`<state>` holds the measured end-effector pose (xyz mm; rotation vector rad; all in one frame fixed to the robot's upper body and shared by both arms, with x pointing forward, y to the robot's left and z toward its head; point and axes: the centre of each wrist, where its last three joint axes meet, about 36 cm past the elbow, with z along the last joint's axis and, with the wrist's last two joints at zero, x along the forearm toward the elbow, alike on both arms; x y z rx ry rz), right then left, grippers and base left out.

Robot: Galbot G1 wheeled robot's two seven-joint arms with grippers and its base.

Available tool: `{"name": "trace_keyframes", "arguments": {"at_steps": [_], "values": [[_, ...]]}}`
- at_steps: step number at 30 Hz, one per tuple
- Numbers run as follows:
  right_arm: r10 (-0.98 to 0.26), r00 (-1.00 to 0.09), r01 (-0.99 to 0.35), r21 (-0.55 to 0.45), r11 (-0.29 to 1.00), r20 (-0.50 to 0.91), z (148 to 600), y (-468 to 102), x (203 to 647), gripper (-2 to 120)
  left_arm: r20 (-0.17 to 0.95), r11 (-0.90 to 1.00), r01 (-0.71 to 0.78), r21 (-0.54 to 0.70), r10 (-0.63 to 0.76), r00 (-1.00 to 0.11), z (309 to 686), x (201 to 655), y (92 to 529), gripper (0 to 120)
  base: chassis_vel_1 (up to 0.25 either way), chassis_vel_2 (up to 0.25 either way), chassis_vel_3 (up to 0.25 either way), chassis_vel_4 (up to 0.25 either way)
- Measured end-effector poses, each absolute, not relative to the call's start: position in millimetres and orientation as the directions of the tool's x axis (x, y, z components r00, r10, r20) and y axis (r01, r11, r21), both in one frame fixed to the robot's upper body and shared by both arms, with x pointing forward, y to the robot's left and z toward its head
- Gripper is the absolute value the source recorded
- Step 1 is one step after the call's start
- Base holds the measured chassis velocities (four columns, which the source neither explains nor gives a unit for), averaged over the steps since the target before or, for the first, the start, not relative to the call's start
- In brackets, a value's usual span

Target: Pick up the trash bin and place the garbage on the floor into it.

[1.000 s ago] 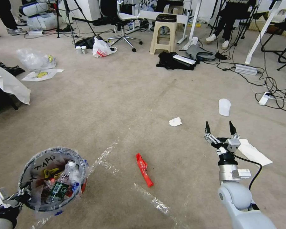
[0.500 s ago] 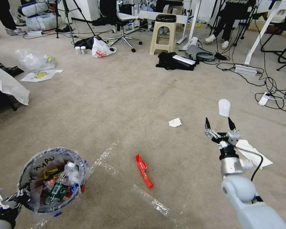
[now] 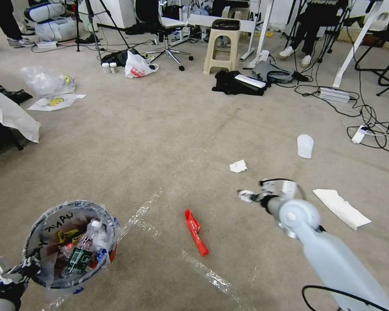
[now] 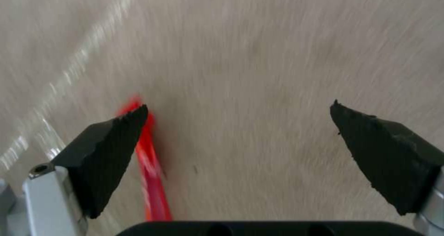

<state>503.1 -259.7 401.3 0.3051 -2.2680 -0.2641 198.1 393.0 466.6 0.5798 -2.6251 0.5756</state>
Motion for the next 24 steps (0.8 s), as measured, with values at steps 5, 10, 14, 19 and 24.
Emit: {"name": "trace_keyframes", "arguments": {"at_steps": [5,10,14,19,24], "values": [[-0.337,-0.583,-0.204,0.268,0.942,0.739,352,-261,518,99,0.460,0.830,-0.466,-0.306,-0.299,-0.836,461,203,398,0,0.000,0.000,0.000,0.000],[-0.363,-0.603,-0.283,0.234,0.930,0.710,334,-248,530,99,0.466,0.828,-0.471,-0.304,-0.302,-0.832,460,201,399,0,0.000,0.000,0.000,0.000],[-0.427,-0.598,-0.355,0.254,0.900,0.678,333,-226,547,99,0.466,0.825,-0.476,-0.304,-0.307,-0.830,461,199,399,0,0.000,0.000,0.000,0.000],[-0.440,-0.573,-0.400,0.232,0.886,0.692,312,-206,558,98,0.468,0.822,-0.480,-0.306,-0.309,-0.828,460,198,398,0,0.000,0.000,0.000,0.000],[-0.453,-0.541,-0.428,0.232,0.873,0.708,292,-189,561,98,0.470,0.821,-0.484,-0.304,-0.312,-0.826,460,197,398,0,0.000,0.000,0.000,0.000]]}}
